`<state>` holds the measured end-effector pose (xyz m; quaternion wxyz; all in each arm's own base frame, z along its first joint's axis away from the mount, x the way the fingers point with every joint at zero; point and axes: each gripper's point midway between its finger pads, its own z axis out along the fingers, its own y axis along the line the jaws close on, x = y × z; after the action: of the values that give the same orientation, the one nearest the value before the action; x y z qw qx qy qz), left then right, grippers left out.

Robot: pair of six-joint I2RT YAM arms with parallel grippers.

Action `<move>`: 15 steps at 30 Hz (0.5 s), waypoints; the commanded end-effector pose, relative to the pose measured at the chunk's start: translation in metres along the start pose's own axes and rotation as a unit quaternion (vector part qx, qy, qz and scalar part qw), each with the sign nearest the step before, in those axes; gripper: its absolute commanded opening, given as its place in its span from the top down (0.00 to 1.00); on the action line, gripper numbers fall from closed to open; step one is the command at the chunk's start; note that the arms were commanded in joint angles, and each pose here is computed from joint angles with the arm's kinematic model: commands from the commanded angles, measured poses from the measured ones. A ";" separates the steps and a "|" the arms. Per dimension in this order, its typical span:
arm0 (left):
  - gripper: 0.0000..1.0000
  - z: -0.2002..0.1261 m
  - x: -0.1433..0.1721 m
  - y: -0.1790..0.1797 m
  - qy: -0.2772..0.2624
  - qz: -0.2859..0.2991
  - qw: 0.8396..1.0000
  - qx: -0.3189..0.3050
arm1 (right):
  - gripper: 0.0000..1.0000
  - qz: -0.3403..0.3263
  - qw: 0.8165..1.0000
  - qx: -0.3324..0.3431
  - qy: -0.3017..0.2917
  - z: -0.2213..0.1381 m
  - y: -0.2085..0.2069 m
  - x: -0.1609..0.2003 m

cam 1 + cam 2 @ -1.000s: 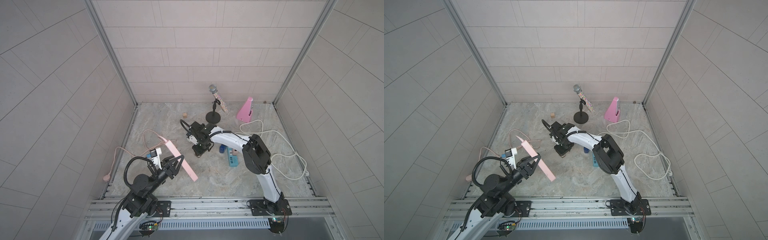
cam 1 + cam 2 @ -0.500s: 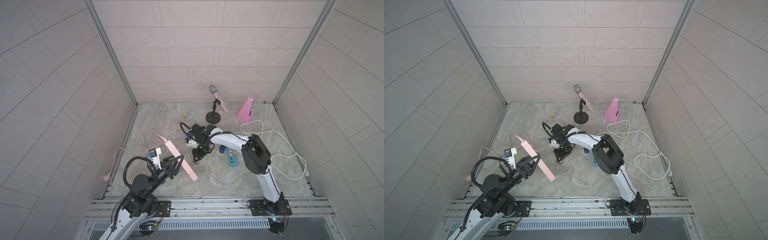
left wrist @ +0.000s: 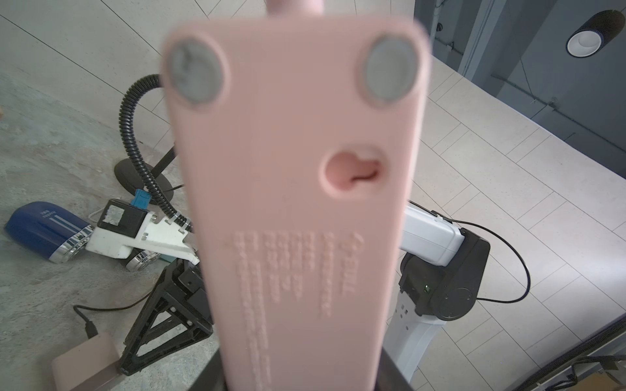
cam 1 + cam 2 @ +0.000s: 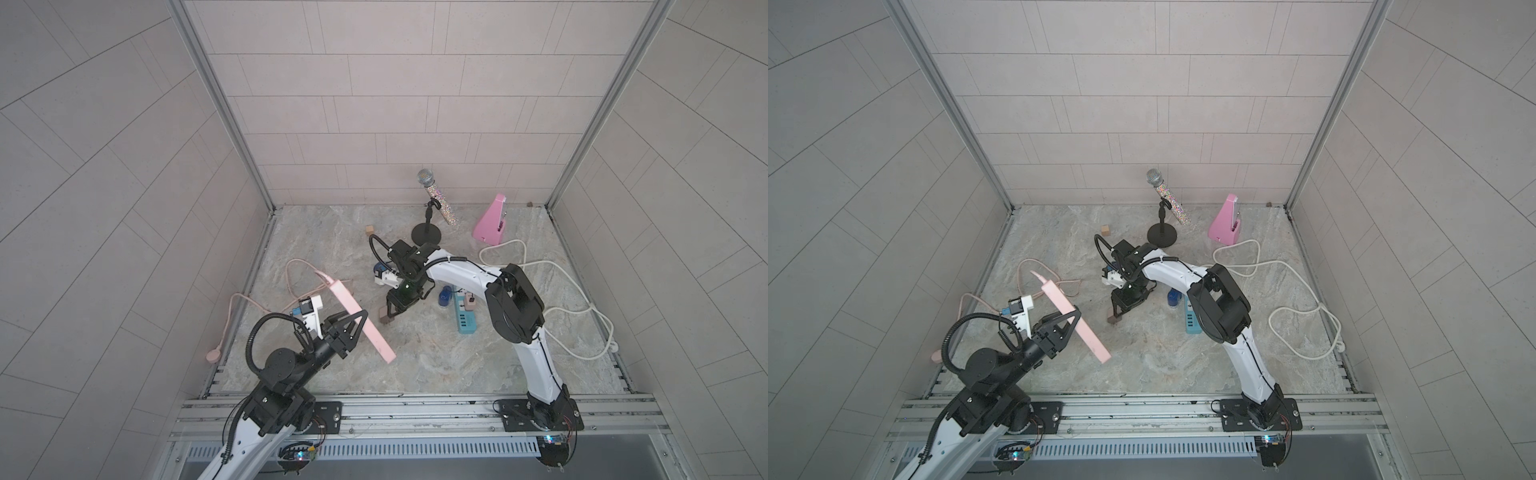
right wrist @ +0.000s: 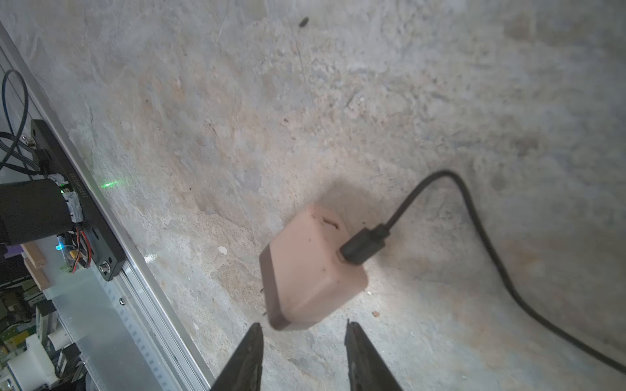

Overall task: Unplug the electric shaver
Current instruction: Place the plug at the center of the board.

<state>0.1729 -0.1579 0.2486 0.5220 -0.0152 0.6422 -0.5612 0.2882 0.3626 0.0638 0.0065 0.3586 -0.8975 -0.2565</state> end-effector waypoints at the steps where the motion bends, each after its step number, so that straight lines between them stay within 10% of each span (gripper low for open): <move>1: 1.00 -0.006 -0.025 -0.033 -0.039 0.023 0.998 0.047 | 0.57 -0.002 1.000 0.009 0.021 0.013 -0.009 0.008; 15: 1.00 -0.004 -0.019 -0.021 -0.030 0.023 0.999 0.025 | 0.53 -0.021 0.996 0.066 -0.061 -0.037 -0.015 -0.011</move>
<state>0.1735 -0.1577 0.2467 0.5219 -0.0156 0.6451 -0.5579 0.3057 0.3449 0.0462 -0.0189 0.3528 -0.9138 -0.2003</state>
